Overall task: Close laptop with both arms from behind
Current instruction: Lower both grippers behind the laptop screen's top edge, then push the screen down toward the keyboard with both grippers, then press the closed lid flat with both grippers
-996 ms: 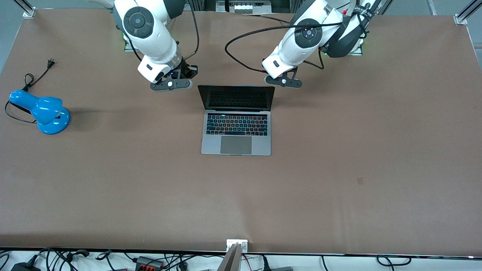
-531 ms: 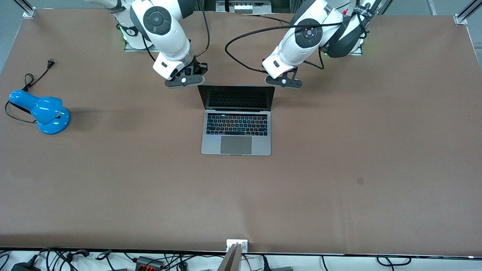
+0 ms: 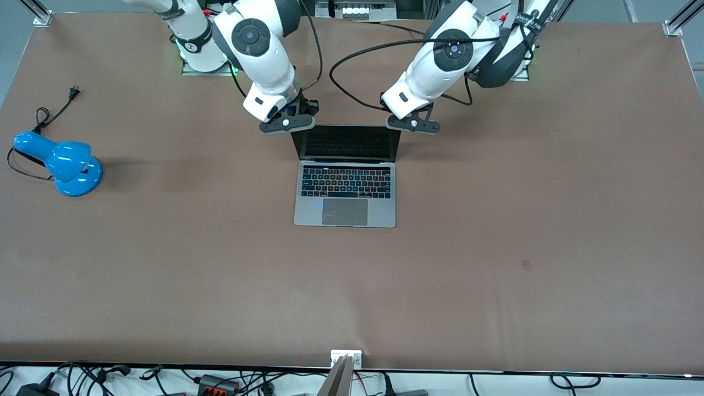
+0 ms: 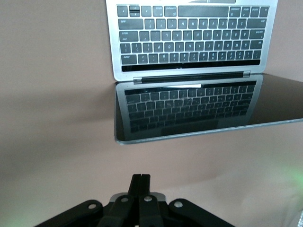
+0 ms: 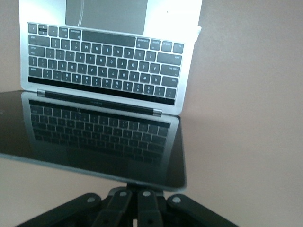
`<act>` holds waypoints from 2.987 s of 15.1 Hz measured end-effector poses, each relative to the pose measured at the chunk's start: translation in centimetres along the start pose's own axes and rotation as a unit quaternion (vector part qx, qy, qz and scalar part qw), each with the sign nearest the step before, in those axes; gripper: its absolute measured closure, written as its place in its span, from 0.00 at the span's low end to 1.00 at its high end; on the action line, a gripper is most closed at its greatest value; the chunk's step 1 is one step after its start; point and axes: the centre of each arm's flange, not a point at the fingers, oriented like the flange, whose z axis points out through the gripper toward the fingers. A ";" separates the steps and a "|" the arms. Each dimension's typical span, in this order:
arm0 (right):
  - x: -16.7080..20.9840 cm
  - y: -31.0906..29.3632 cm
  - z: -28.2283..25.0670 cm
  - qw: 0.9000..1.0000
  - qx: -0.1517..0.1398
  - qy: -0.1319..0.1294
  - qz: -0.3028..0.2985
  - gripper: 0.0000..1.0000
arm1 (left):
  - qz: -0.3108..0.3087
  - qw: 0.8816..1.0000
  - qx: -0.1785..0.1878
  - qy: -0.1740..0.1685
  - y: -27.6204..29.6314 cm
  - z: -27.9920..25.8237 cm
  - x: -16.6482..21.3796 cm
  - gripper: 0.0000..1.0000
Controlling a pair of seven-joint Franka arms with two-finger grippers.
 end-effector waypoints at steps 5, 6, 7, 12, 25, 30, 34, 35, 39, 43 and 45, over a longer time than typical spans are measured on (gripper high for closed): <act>0.4 -0.1 -0.1 1.000 0.007 0.012 0.001 0.99 | 0.008 1.000 -0.001 0.009 -0.1 1.5 1.2 0.99; 0.5 -0.2 -0.1 1.000 0.009 0.016 0.002 0.99 | 0.008 1.000 -0.004 0.011 -0.1 1.8 1.4 0.99; 0.6 -0.2 -0.1 1.000 0.012 0.021 0.003 0.99 | 0.008 1.000 -0.006 0.011 -0.1 2.1 1.6 0.99; 1.8 0.1 0.9 0.999 0.022 0.043 0.013 0.99 | 0.006 1.000 -0.020 0.019 -0.1 3.1 2.6 0.99; 5.3 2.7 1.5 0.993 0.048 0.100 0.049 0.99 | 0.023 0.998 -0.028 0.049 -0.4 4.1 7.4 0.99; 7.6 3.3 2.7 0.989 0.057 0.125 0.062 0.99 | 0.021 0.998 -0.026 0.051 -1.5 5.5 9.9 0.99; 9.6 3.4 3.7 0.984 0.067 0.149 0.069 0.99 | 0.024 0.998 -0.025 0.055 -1.9 6.0 11.6 0.99; 10.0 3.5 4.0 0.983 0.069 0.155 0.071 0.99 | 0.026 0.998 -0.025 0.057 -1.8 6.1 12.1 0.99; 11.2 3.6 5.4 0.981 0.072 0.164 0.075 0.99 | 0.032 0.998 -0.026 0.056 -1.9 6.9 13.5 0.99; 11.9 4.0 6.5 0.979 0.074 0.172 0.080 0.99 | 0.036 0.996 -0.029 0.073 -2.5 8.2 15.1 0.99; 12.3 4.4 7.5 0.976 0.079 0.188 0.082 0.99 | 0.030 0.996 -0.033 0.077 -3.2 8.9 15.8 0.99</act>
